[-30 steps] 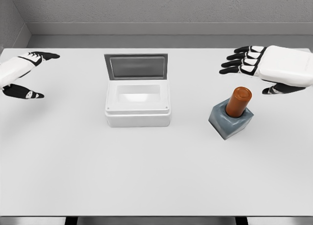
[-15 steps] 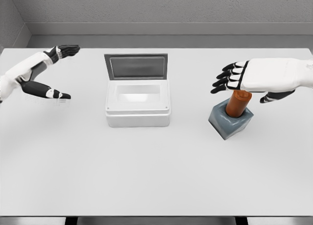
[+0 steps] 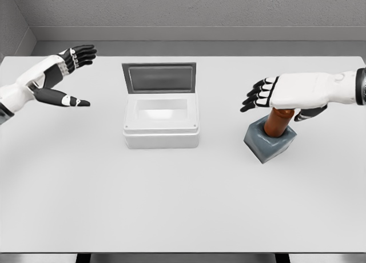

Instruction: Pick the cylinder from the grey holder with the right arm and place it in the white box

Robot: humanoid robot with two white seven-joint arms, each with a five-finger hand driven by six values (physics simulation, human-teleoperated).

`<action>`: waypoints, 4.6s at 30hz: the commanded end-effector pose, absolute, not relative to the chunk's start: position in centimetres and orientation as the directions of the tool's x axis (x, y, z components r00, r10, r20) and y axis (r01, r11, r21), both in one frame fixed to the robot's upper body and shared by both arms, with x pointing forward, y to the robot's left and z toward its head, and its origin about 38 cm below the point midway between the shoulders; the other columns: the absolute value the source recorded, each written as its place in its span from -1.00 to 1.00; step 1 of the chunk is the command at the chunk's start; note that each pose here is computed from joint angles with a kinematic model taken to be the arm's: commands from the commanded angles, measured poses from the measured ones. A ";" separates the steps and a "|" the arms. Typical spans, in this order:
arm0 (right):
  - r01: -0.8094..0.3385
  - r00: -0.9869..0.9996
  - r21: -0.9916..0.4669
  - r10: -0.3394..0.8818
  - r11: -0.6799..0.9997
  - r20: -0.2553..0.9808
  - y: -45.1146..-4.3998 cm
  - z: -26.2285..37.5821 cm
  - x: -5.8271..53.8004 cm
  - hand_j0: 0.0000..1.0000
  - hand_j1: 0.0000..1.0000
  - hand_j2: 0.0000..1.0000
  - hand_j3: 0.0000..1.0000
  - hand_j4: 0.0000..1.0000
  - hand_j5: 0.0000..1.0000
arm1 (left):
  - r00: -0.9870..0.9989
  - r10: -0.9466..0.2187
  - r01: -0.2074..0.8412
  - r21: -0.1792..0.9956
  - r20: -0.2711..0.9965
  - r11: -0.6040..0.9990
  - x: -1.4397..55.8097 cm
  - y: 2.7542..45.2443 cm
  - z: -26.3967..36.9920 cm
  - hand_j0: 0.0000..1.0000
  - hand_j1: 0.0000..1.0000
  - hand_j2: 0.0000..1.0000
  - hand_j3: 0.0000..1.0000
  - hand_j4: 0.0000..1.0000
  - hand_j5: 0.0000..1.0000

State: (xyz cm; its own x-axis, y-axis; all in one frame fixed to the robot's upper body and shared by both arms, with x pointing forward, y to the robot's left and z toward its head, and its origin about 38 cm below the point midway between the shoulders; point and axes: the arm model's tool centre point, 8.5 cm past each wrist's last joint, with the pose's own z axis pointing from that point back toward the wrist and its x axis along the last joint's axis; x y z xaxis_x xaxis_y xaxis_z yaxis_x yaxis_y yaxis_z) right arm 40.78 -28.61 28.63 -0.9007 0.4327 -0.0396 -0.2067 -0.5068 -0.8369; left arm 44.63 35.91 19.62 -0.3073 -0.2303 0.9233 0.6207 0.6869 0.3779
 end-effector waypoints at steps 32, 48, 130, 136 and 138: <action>-0.171 -0.893 -0.772 0.427 -0.612 -0.140 -29.2 27.6 41.3 0.20 0.20 0.20 0.20 0.20 0.20 | -0.220 -0.176 0.595 0.275 0.959 0.756 47.5 35.4 18.5 1.00 1.00 1.00 1.00 1.00 1.00; -0.118 -0.896 -0.779 0.404 -0.616 -0.183 -28.6 29.6 41.1 0.15 0.15 0.15 0.15 0.15 0.15 | -0.126 -0.136 0.594 0.185 0.983 0.783 48.2 35.6 18.6 1.00 1.00 1.00 1.00 1.00 1.00; -0.032 -0.946 -0.885 0.300 -0.465 -0.124 -13.8 31.1 48.4 0.07 0.07 0.07 0.07 0.07 0.07 | -0.139 -0.111 0.624 0.174 0.984 0.762 48.2 33.4 18.0 1.00 1.00 1.00 1.00 1.00 1.00; -0.024 -0.952 -0.891 0.281 -0.454 -0.118 -12.0 31.3 48.6 0.07 0.07 0.07 0.07 0.07 0.07 | -0.145 -0.108 0.627 0.175 0.984 0.759 48.2 33.0 18.0 1.00 1.00 1.00 1.00 1.00 1.00; -0.016 -0.957 -0.890 0.266 -0.456 -0.119 -11.2 31.3 48.5 0.07 0.07 0.07 0.07 0.07 0.07 | -0.144 -0.103 0.632 0.171 0.984 0.756 48.3 32.7 17.9 1.00 1.00 1.00 1.00 1.00 1.00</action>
State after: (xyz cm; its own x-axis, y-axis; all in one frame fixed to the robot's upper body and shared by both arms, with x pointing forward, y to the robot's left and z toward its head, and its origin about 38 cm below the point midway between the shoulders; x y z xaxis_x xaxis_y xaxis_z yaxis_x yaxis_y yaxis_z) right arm 48.57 -11.86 31.54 -0.9532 0.2737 -0.1285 -0.0128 -0.4613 -0.8872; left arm 48.24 32.92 17.90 -0.1436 -0.1122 0.9832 0.6287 0.7570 0.1783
